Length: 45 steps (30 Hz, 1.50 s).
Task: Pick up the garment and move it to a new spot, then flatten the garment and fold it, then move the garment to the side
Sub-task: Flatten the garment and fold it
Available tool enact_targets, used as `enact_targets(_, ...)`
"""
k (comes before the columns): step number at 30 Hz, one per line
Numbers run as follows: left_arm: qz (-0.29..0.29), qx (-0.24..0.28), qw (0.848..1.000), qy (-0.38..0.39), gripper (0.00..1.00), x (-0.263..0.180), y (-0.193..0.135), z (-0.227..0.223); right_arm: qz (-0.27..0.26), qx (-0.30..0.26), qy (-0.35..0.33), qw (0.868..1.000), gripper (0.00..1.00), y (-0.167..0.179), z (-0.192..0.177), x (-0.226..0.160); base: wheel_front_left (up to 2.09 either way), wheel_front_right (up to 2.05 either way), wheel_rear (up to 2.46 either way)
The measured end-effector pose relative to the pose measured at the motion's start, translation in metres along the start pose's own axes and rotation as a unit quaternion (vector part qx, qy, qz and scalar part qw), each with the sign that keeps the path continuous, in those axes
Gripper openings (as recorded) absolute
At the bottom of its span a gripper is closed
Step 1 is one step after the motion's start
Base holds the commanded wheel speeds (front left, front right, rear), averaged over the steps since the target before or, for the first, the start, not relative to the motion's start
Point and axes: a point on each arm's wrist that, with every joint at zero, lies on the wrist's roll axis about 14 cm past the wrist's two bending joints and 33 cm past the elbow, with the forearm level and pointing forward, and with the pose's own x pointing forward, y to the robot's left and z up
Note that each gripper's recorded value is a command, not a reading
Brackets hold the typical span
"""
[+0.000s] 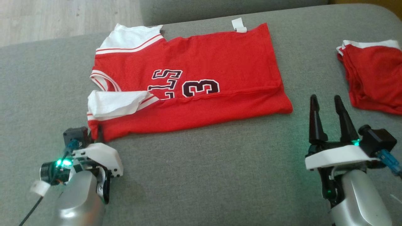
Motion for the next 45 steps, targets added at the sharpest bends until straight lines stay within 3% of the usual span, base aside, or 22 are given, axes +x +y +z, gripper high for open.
enact_targets(9,-0.025,0.014,0.988,-0.152,0.0,-0.014,-0.009,0.063,0.013,-0.035,0.041,0.998,1.0,0.006,-0.02,0.019,0.0,0.0,0.0)
enact_targets(11,-0.026,0.011,0.983,-0.182,0.0,-0.017,-0.009,0.08,0.007,-0.049,0.087,0.995,1.0,0.001,-0.035,0.032,0.0,0.0,0.0)
enact_targets(18,-0.029,0.018,0.982,-0.186,0.0,-0.019,-0.009,0.079,0.003,-0.05,0.208,0.977,1.0,0.001,-0.079,0.047,0.0,0.0,0.0)
enact_targets(21,-0.03,0.019,0.983,-0.182,0.0,-0.019,-0.008,0.076,0.011,-0.076,0.241,0.967,1.0,0.004,-0.092,0.049,0.0,0.0,0.0)
enact_targets(24,-0.033,0.021,0.983,-0.179,0.0,-0.02,-0.01,0.073,0.007,-0.079,0.289,0.954,1.0,0.001,-0.11,0.046,0.0,0.0,0.0)
enact_targets(29,-0.03,0.02,0.983,-0.178,0.0,-0.021,-0.008,0.071,0.013,-0.086,0.312,0.946,1.0,0.005,-0.115,0.053,0.0,0.0,0.0)
enact_targets(30,-0.031,0.02,0.983,-0.178,0.0,-0.022,-0.008,0.071,0.015,-0.084,0.314,0.945,0.61,0.007,-0.115,0.054,0.0,0.0,0.0)
enact_targets(31,-0.031,0.02,0.983,-0.179,0.0,-0.022,-0.008,0.071,0.018,-0.087,0.315,0.945,0.02,0.008,-0.115,0.055,0.0,0.0,0.0)
enact_targets(40,-0.035,0.024,0.984,-0.173,0.0,-0.029,-0.011,0.068,0.027,-0.106,0.273,0.956,0.0,0.008,-0.1,0.043,0.0,0.0,0.0)
enact_targets(45,-0.036,0.023,0.989,-0.141,0.0,-0.042,-0.012,0.043,0.015,-0.109,0.256,0.96,0.0,-0.001,-0.089,0.025,0.0,0.0,0.0)
